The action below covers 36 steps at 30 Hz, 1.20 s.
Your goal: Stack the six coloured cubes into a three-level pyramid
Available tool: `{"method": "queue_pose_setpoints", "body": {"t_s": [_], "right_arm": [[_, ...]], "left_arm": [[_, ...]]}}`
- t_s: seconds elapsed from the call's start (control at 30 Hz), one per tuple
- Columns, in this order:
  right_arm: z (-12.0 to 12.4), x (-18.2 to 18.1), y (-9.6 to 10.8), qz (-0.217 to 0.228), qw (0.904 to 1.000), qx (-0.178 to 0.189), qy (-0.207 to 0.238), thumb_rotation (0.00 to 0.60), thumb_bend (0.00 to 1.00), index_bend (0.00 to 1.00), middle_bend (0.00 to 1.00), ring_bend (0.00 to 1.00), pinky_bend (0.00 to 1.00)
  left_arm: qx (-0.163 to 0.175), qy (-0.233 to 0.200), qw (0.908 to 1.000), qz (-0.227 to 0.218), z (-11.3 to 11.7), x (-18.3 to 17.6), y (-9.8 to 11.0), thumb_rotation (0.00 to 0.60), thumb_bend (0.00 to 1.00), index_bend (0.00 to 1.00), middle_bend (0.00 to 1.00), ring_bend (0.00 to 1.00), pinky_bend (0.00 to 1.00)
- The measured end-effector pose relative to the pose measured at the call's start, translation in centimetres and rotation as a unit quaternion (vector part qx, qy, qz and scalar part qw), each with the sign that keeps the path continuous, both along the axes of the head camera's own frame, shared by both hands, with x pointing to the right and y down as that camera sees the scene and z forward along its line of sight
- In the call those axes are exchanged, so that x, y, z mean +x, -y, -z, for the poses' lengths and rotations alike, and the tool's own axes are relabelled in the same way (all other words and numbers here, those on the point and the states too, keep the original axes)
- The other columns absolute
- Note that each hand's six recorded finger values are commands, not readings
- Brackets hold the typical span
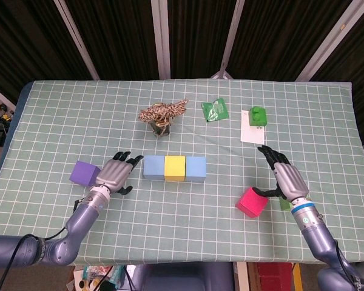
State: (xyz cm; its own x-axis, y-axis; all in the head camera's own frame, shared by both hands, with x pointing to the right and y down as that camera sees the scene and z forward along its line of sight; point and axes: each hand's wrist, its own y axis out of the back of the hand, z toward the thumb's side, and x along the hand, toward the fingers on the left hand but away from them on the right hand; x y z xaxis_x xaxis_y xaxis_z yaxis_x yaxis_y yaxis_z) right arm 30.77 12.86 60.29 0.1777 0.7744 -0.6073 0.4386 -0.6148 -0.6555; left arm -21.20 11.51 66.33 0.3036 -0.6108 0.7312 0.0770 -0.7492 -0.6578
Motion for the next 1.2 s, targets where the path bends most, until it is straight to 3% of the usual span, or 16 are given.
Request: {"method": "queue_pose_setpoints", "body": {"t_s": [1.2], "right_arm": [[-0.2, -0.3, -0.2, -0.002, 0.9999, -0.012, 0.01, 0.6, 0.24, 0.0, 0.0, 0.02, 0.0]], "left_arm": [[0.005, -0.018, 0.9998, -0.005, -0.4, 1.5, -0.4, 0.6, 0.43, 0.0, 0.22, 0.0, 0.0]]}}
